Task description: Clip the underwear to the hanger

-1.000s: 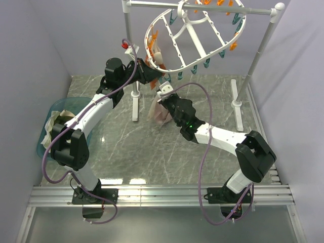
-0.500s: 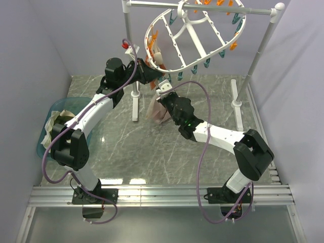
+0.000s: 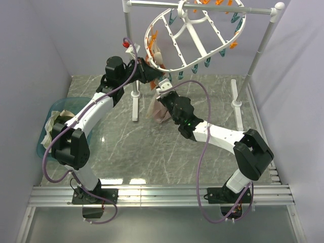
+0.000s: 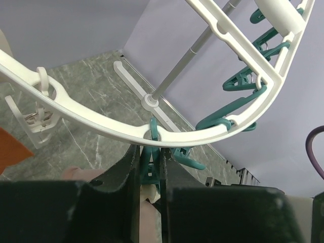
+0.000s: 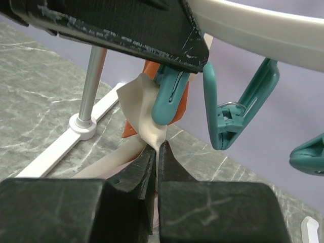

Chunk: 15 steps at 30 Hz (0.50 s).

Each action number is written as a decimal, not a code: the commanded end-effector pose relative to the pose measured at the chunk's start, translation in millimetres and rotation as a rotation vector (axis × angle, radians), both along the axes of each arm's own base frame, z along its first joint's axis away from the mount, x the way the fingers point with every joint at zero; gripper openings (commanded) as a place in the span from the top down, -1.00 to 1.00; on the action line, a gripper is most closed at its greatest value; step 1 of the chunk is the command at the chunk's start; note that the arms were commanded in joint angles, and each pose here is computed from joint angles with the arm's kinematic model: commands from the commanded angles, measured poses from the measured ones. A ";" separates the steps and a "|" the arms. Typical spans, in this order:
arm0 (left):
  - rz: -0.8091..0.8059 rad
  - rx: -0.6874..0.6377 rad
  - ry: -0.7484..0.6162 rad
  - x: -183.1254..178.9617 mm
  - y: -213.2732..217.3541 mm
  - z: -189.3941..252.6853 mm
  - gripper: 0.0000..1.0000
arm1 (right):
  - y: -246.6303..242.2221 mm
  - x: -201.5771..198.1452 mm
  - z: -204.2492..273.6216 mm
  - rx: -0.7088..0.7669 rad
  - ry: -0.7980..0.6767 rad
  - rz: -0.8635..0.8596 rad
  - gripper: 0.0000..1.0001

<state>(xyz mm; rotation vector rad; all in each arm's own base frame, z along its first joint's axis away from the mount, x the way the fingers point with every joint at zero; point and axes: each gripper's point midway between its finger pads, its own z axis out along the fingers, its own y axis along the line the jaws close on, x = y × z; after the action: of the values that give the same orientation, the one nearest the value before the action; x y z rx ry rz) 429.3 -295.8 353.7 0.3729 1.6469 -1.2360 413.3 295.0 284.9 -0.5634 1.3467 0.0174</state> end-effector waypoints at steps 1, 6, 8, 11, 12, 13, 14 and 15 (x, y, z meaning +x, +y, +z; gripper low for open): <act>-0.015 0.006 -0.011 -1.4 -1.6 8.6 0.68 | -0.1 3.2 40.3 0.091 -0.067 -0.015 1.00; -0.006 0.002 -0.016 2.7 1.7 12.3 0.61 | -2.7 6.1 45.9 0.097 -0.073 -0.023 1.00; -0.006 0.000 -0.016 4.0 1.9 13.2 0.59 | -1.6 6.8 48.1 0.100 -0.075 -0.021 1.00; -0.009 0.000 -0.015 5.3 2.2 14.5 0.50 | -0.8 8.3 51.8 0.102 -0.082 -0.020 1.00; -0.009 0.000 -0.012 5.9 1.9 14.1 0.48 | -1.7 9.6 52.9 0.102 -0.084 -0.023 1.00; -0.008 -0.002 -0.018 6.4 2.6 16.5 0.46 | -1.0 10.1 51.9 0.099 -0.082 -0.022 1.00; -0.008 -0.005 -0.018 6.6 3.1 17.9 0.44 | -0.6 10.3 52.2 0.097 -0.084 -0.021 1.00; -0.008 -0.005 -0.017 7.3 2.8 17.1 0.42 | -0.6 10.6 53.3 0.098 -0.084 -0.022 1.00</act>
<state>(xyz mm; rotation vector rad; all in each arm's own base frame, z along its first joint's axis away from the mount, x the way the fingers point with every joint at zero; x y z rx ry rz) 436.6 -292.4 355.4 0.3629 1.6592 -1.2289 419.2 295.3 304.5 -0.5309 1.3251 0.0196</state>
